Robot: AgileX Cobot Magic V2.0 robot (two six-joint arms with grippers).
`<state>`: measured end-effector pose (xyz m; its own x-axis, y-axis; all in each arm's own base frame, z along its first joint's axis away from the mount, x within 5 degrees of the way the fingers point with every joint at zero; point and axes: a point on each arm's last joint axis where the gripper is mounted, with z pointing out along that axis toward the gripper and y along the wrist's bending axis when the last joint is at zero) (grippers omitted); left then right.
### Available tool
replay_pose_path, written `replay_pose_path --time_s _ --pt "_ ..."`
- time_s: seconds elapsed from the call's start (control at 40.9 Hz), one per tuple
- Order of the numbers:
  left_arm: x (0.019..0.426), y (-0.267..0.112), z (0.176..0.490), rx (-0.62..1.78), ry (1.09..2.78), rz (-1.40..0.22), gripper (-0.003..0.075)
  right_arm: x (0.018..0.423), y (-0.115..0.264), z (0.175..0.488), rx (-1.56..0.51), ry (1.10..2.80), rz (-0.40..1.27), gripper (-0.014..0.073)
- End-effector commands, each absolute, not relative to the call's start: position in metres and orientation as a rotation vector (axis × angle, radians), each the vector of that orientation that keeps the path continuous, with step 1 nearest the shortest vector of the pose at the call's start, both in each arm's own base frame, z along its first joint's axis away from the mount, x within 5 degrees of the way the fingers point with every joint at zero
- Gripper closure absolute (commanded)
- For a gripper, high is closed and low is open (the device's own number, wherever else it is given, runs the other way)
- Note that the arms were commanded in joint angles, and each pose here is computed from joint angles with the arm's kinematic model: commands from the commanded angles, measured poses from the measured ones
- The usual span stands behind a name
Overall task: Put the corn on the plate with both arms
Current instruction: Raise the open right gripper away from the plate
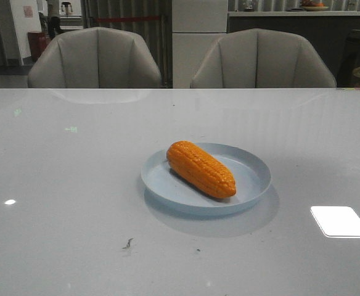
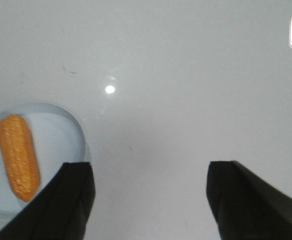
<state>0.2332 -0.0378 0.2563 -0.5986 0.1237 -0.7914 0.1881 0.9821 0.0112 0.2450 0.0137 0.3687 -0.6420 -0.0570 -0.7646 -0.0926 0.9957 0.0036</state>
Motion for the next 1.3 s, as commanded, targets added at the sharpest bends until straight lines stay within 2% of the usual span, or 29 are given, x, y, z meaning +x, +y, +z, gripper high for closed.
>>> replay_pose_path --time_s 0.0,0.171,0.318,0.465,0.612,1.272 --pt "0.236 -0.037 0.274 0.184 2.116 -0.101 0.0514 0.21 -0.008 0.367 0.005 2.143 -0.01 0.0017" --pt "0.236 -0.037 0.274 0.184 2.116 -0.101 0.0514 0.162 -0.02 0.338 0.098 2.15 -0.06 0.0017" --pt "0.236 -0.037 0.274 0.184 2.116 -0.101 0.0514 0.145 -0.017 0.322 0.098 2.158 -0.056 0.0017" --pt "0.236 -0.037 0.274 0.184 2.116 -0.101 0.0524 0.143 -0.015 0.319 0.088 2.163 -0.043 0.0017" --pt "0.236 -0.037 0.274 0.184 2.116 -0.101 0.0629 0.146 -0.008 0.32 0.039 2.145 -0.014 0.0017" --pt "0.236 -0.037 0.274 0.184 2.116 -0.101 0.0627 0.147 -0.002 0.321 -0.006 2.135 0.01 0.0017"
